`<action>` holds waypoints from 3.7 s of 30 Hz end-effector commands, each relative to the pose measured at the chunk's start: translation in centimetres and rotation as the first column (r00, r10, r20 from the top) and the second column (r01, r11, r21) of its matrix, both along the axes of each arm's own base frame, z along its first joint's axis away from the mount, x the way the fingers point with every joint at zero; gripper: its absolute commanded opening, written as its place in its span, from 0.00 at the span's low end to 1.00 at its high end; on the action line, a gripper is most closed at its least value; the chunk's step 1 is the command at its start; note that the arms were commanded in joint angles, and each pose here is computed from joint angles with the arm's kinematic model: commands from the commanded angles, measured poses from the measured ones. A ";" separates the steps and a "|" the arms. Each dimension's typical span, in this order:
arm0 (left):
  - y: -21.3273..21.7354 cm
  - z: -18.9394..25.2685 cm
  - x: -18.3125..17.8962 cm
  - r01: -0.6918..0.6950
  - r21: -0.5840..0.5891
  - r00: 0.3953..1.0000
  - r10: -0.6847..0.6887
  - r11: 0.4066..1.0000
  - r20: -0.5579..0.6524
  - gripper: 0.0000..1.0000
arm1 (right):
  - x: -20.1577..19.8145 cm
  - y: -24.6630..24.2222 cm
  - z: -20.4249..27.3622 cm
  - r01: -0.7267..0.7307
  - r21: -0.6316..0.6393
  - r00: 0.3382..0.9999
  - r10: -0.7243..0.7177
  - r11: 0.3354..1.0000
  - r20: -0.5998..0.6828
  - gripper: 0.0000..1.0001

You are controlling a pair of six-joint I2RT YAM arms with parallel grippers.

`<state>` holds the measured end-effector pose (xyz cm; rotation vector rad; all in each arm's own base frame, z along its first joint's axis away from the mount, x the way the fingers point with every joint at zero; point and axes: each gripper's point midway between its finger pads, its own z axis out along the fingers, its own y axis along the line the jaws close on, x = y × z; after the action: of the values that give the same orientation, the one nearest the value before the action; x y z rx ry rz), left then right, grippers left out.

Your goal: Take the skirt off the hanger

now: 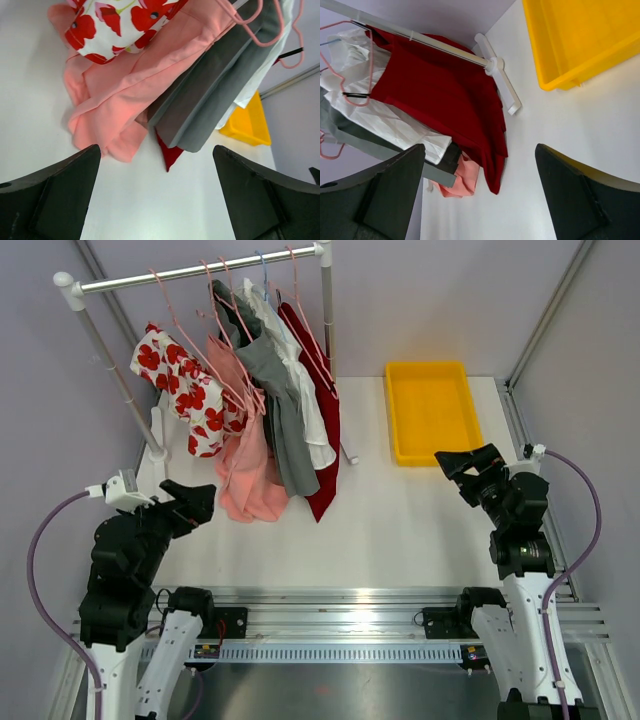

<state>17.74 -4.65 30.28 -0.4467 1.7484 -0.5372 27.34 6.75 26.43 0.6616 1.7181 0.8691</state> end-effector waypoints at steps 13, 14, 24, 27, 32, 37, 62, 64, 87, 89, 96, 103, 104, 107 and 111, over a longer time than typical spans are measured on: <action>0.6 13.5 4.5 -0.020 0.155 0.988 -0.004 0.988 0.154 0.99 | -1.8 -0.5 -2.1 -0.035 -0.150 0.997 0.025 0.988 -0.069 1.00; 0.3 16.3 4.5 -0.014 0.139 0.977 -0.016 0.990 0.212 0.99 | -2.0 -0.4 -2.1 -0.047 -0.156 0.997 0.037 0.987 -0.068 0.99; -10.8 24.7 16.1 0.077 0.248 0.975 -0.124 0.966 0.182 0.99 | -2.1 -0.2 -3.5 -0.053 -0.137 0.994 0.038 0.989 -0.105 0.99; -15.4 24.3 18.5 0.121 0.272 0.966 -0.176 0.955 0.189 0.99 | -2.3 -0.1 -4.4 -0.064 -0.136 0.990 0.046 0.989 -0.135 0.99; -19.8 21.5 21.7 0.159 0.264 0.963 -0.208 0.951 0.169 0.99 | -3.1 -0.2 -5.2 -0.078 -0.170 0.988 0.054 0.982 -0.142 1.00; -21.9 18.6 25.0 0.143 0.268 0.973 -0.185 0.953 0.138 0.98 | -3.5 -0.3 -5.2 -0.085 -0.190 0.986 0.056 0.978 -0.154 0.99; -23.1 12.3 33.3 0.088 0.254 0.988 -0.117 0.963 0.104 0.28 | -4.0 -0.4 -6.4 -0.093 -0.199 0.981 0.055 0.976 -0.187 1.00; -22.9 13.1 33.2 0.079 0.250 0.986 -0.113 0.965 0.124 0.14 | -4.1 -0.4 -6.4 -0.092 -0.199 0.981 0.054 0.976 -0.187 0.99; -19.2 27.7 21.6 0.033 0.153 0.924 -0.089 0.988 0.372 0.00 | -1.9 3.8 5.0 -0.299 -0.207 0.943 0.322 0.932 0.087 0.99; -19.7 28.1 20.7 0.048 0.133 0.922 -0.095 0.990 0.376 0.00 | -1.7 5.1 8.1 -0.326 -0.246 0.924 0.363 0.913 0.118 0.99; -21.3 27.9 19.7 0.056 0.095 0.925 -0.087 0.994 0.370 0.00 | -2.9 12.9 15.3 -0.439 -0.393 0.834 0.529 0.808 0.156 0.99; -22.1 27.2 19.8 0.054 0.067 0.933 -0.074 0.996 0.353 0.00 | -5.3 21.0 16.1 -0.536 -0.411 0.763 0.631 0.738 0.138 0.98; -22.2 27.3 19.7 0.063 0.056 0.931 -0.079 0.996 0.355 0.00 | -5.3 21.8 16.1 -0.540 -0.396 0.762 0.631 0.743 0.145 0.98; -22.4 27.5 19.3 0.072 0.041 0.930 -0.082 0.997 0.359 0.00 | -4.7 24.4 14.5 -0.548 -0.389 0.761 0.634 0.740 0.135 0.97; -22.3 27.7 19.0 0.078 0.031 0.929 -0.084 0.996 0.361 0.00 | -3.0 26.5 13.1 -0.512 -0.402 0.787 0.602 0.759 0.136 0.97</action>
<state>38.17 -28.20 52.01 -0.1421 1.5969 -0.4942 22.31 32.51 38.09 -0.3246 1.8772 1.0063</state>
